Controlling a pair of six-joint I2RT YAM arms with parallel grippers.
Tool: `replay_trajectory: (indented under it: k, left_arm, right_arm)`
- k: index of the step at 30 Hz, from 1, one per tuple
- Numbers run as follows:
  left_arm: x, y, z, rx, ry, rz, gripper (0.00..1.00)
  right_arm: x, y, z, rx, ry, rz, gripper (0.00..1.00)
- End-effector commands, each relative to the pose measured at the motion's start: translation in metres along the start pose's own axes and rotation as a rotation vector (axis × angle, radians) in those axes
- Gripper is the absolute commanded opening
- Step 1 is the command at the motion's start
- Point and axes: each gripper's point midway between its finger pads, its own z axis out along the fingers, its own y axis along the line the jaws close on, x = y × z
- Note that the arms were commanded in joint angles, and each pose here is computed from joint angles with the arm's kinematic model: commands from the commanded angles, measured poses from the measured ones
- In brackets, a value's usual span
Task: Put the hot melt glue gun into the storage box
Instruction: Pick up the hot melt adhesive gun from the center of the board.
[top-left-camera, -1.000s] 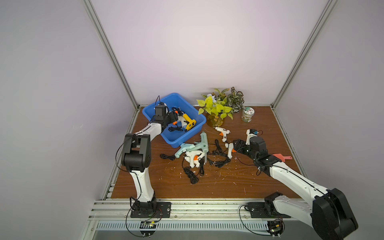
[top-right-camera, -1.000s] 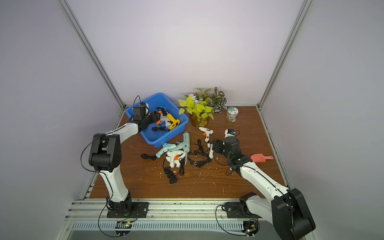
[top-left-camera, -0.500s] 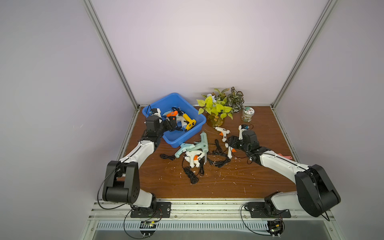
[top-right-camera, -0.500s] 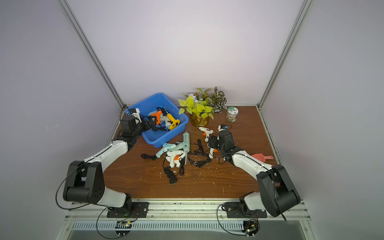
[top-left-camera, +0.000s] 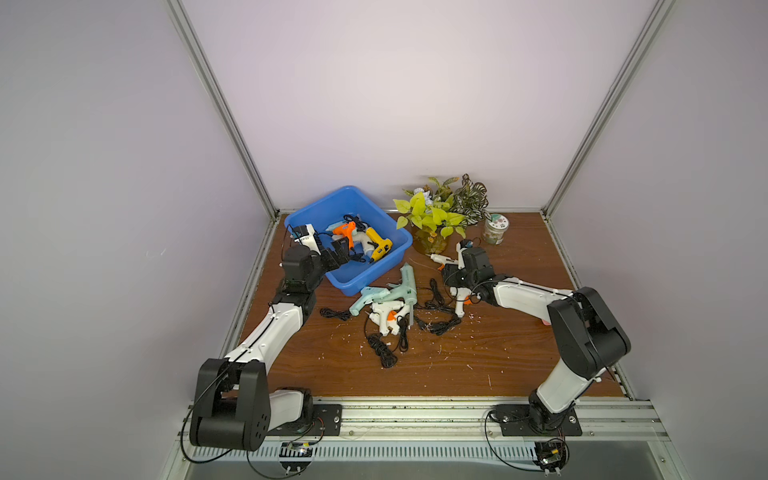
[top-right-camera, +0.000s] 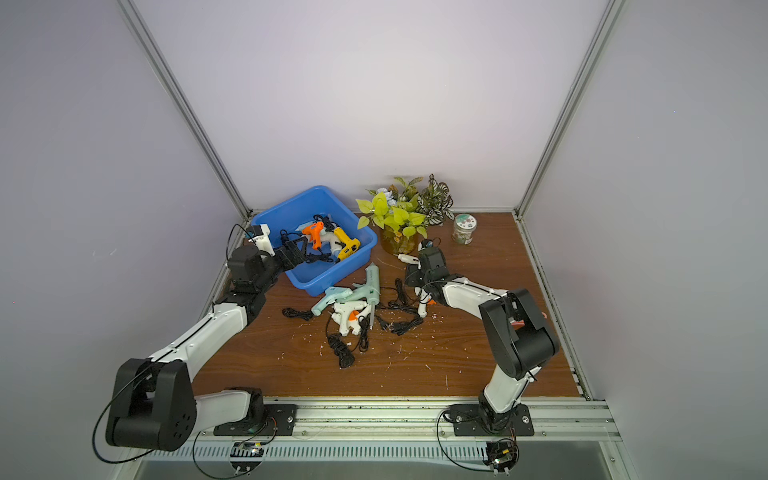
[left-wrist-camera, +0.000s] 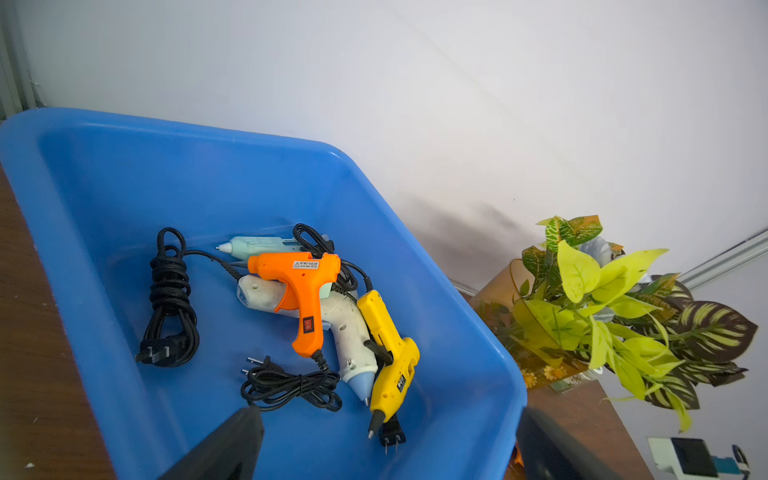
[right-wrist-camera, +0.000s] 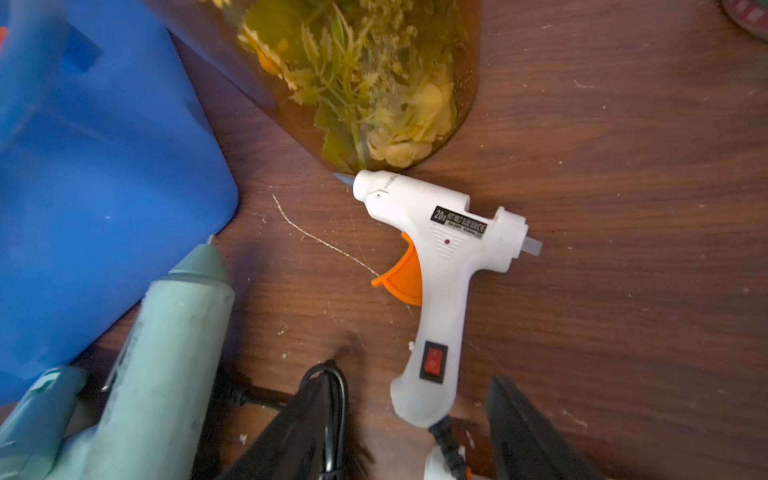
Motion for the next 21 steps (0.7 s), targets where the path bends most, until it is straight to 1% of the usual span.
replay_trajectory:
  k: [1, 6, 13, 19, 21]
  left_arm:
    - [-0.009, 0.001, -0.002, -0.001, -0.035, 0.022, 1.0]
    - [-0.008, 0.002, -0.002, -0.004, -0.032, 0.026, 1.0]
    - [-0.008, 0.002, -0.002, -0.001, -0.032, 0.027, 1.0]
    - [-0.007, 0.001, -0.002, 0.002, -0.028, 0.028, 1.0]
    - [-0.008, 0.001, -0.003, 0.0, -0.031, 0.029, 1.0]
  right_arm:
    - [-0.001, -0.002, 0.007, 0.057, 0.025, -0.05, 0.67]
    - [0.008, -0.013, 0.02, 0.128, 0.073, -0.045, 0.65]
    - [0.018, -0.018, 0.031, 0.151, 0.098, -0.047, 0.57]
    - [0.019, -0.016, 0.032, 0.134, 0.096, -0.043, 0.49]
    - [0.017, -0.014, 0.029, 0.122, 0.088, -0.044, 0.42]
